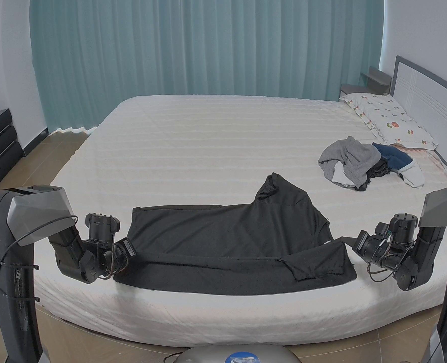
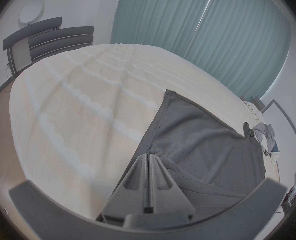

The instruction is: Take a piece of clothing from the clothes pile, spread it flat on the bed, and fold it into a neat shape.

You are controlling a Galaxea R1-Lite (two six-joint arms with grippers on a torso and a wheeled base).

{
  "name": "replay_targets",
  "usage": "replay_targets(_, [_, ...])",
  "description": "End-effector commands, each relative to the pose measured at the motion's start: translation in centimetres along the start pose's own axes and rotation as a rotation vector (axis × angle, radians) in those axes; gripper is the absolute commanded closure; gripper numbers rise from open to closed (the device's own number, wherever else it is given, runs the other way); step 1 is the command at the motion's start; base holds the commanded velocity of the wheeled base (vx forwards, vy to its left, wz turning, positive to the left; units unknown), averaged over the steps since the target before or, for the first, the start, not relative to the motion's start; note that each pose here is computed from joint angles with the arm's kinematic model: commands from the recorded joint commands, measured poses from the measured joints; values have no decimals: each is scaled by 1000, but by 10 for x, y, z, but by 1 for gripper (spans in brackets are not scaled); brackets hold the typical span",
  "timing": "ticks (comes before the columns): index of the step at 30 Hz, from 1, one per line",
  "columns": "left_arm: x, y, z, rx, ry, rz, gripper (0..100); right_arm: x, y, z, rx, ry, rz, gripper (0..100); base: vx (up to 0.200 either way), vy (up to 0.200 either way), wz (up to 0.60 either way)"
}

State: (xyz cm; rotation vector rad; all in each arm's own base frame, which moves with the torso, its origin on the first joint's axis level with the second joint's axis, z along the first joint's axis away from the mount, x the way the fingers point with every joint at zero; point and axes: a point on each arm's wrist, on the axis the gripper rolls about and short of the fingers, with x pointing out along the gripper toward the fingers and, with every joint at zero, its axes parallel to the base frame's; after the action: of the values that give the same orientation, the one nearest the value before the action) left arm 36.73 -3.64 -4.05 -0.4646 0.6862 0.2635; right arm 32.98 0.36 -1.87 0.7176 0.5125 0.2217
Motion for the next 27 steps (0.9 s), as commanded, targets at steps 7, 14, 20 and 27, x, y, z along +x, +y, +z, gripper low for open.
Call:
replay_targets(7, [17,3,-6,-1,15,22,100,15,-13,-7,8,16,-11,100,0,0,0])
replay_targets(14, [17,3,-6,0,20,26,0,18,-16,-10,12,24,-17,0,0,0,0])
replay_targets(20, [18,3,-4,-13,11,24,0,18,-16,-9,18,19,-5,0,0,0,0])
replay_targets(27, [5,11,16,-47,-41,24,0,8,-15,-2,112,-35,18,0,0,0,0])
